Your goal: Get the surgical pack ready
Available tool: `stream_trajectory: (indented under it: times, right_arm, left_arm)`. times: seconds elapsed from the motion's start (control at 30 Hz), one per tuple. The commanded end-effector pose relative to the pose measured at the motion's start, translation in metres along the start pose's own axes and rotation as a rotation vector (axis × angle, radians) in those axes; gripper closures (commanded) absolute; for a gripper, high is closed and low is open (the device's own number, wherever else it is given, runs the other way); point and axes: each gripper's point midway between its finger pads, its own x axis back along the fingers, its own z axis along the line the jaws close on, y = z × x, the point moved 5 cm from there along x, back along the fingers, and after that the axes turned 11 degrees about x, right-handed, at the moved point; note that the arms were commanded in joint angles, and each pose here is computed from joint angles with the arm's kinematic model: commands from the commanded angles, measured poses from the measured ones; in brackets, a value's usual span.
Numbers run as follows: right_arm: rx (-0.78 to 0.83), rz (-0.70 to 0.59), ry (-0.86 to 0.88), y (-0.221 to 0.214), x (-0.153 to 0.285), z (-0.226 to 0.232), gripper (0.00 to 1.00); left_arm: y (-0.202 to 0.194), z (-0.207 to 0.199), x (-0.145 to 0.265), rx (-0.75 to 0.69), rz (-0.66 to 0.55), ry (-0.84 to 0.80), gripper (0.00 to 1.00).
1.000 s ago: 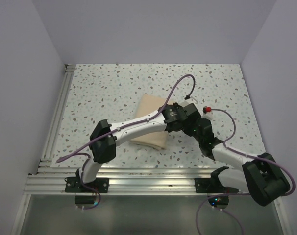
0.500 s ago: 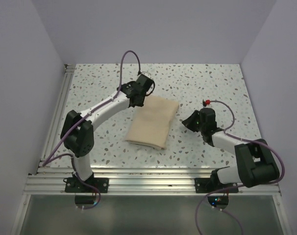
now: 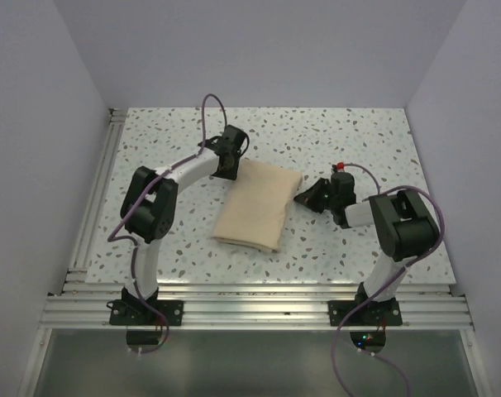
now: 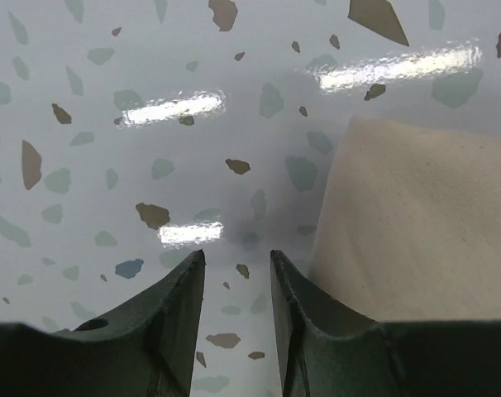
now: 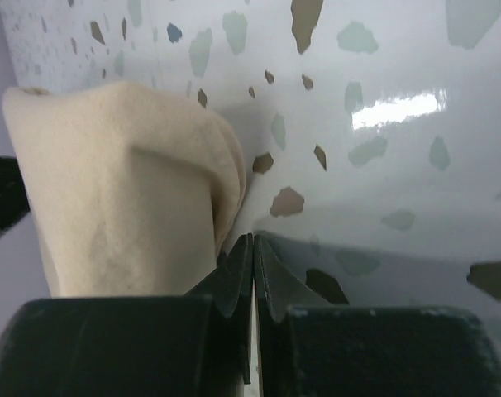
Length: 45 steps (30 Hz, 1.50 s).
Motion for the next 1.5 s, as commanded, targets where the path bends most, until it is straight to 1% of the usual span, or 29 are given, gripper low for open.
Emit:
stream_trajectory:
  times: [0.0,0.03,0.17,0.33,0.57,0.73,0.9,1.03,1.1,1.17,1.2,1.23,1.27,1.3,1.37,1.4,1.43,1.47]
  right_arm:
    - [-0.068,-0.055,0.135,0.021,-0.013,0.009,1.00]
    - [-0.074,-0.078,0.159,0.027,-0.015,0.008,1.00]
    - [-0.115,-0.082,0.212,0.028,-0.024,0.004,1.00]
    - [-0.144,-0.062,0.188,0.024,-0.036,-0.006,1.00]
    - [-0.188,-0.068,0.212,0.033,-0.050,-0.004,1.00]
    - [-0.167,-0.080,0.259,0.040,-0.052,0.004,1.00]
    - [-0.126,-0.054,0.289,0.029,-0.042,0.013,1.00]
    - [-0.110,-0.046,0.249,0.011,-0.024,0.008,1.00]
    - [-0.111,-0.063,0.220,0.007,-0.017,0.005,1.00]
    - [-0.108,-0.074,0.190,0.003,-0.006,0.002,1.00]
    - [-0.122,-0.062,0.125,-0.002,-0.004,-0.007,1.00]
    - [-0.097,-0.057,0.097,-0.005,-0.001,-0.010,1.00]
    - [-0.081,-0.073,0.089,0.001,0.004,-0.006,1.00]
    - [-0.090,-0.037,0.033,-0.006,0.007,-0.014,0.99]
    - [-0.055,-0.065,-0.014,0.002,0.016,-0.014,0.96]
    - [-0.062,-0.034,-0.069,-0.005,0.022,-0.020,0.93]
    - [-0.044,-0.044,-0.118,-0.004,0.025,-0.026,0.92]
    - [-0.025,-0.066,-0.129,0.002,0.033,-0.022,0.92]
  left_arm:
    - [0.022,-0.017,-0.011,0.022,-0.044,-0.120,0.59]
    - [0.021,-0.018,-0.014,0.019,-0.036,-0.139,0.59]
    - [0.021,-0.027,-0.025,0.009,-0.036,-0.196,0.60]
    - [0.019,-0.037,-0.035,-0.001,-0.025,-0.249,0.62]
    - [0.016,-0.049,-0.045,-0.025,-0.022,-0.305,0.65]
    - [0.018,-0.053,-0.050,-0.060,-0.045,-0.298,0.66]
    - [0.022,-0.063,-0.053,-0.082,-0.061,-0.336,0.66]
    - [0.018,-0.082,-0.050,-0.125,-0.073,-0.356,0.66]
    - [0.016,-0.090,-0.047,-0.145,-0.082,-0.359,0.66]
    - [0.017,-0.089,-0.046,-0.144,-0.085,-0.341,0.66]
    - [0.020,-0.085,-0.046,-0.115,-0.090,-0.318,0.65]
    - [0.021,-0.080,-0.045,-0.098,-0.084,-0.307,0.65]
    - [0.020,-0.074,-0.041,-0.083,-0.077,-0.301,0.64]
    - [0.022,-0.065,-0.040,-0.058,-0.076,-0.290,0.64]
    - [0.023,-0.051,-0.027,-0.034,-0.093,-0.272,0.60]
    - [0.025,-0.042,-0.026,-0.018,-0.100,-0.249,0.59]
    - [0.026,-0.037,-0.023,-0.011,-0.103,-0.240,0.58]
    - [0.023,-0.030,-0.016,-0.004,-0.098,-0.230,0.58]
